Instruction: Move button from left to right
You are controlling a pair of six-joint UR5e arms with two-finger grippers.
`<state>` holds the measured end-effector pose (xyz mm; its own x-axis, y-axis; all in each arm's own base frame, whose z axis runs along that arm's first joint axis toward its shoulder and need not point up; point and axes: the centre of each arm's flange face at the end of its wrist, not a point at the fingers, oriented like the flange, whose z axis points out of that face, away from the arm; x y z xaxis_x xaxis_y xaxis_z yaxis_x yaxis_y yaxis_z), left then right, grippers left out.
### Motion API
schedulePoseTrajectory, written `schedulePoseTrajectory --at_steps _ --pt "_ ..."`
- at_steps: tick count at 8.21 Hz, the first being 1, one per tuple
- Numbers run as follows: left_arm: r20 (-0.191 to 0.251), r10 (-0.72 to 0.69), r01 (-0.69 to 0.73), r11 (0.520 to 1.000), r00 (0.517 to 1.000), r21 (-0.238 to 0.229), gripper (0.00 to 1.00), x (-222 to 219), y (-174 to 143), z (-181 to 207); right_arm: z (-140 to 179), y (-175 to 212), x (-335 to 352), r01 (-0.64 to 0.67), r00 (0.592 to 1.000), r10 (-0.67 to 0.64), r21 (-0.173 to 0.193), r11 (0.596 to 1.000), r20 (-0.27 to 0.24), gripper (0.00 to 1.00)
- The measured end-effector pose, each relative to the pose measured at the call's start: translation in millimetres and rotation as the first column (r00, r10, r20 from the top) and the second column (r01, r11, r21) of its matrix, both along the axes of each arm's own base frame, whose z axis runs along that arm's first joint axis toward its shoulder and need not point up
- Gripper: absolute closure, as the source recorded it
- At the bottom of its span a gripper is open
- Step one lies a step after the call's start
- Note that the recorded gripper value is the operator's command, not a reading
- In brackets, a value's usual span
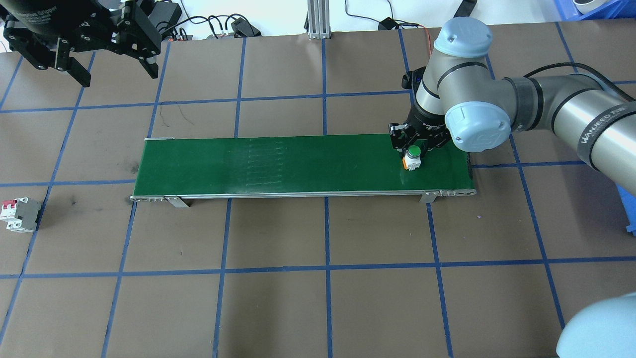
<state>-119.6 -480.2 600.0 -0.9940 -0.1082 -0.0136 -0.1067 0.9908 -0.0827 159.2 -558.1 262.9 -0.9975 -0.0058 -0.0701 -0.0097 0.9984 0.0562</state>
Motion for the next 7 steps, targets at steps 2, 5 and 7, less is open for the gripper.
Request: schedulePoseTrajectory --at_steps 2,5,7 --pt "-0.028 0.003 -0.003 1.0 1.0 -0.005 0.0 -2 -2 -1 8 -8 -35 -0.1 0.995 0.1 -0.013 0.995 -0.024 1.0" --pt "-0.036 0.009 -0.01 1.0 0.999 -0.007 0.0 -3 -3 -1 64 -23 -112 -0.312 0.944 0.309 -0.009 0.95 -0.113 1.0" --pt "-0.036 0.005 -0.006 1.0 0.999 -0.01 0.0 -3 -3 -1 101 -16 -197 -0.494 0.856 0.49 0.021 0.869 -0.168 1.0"
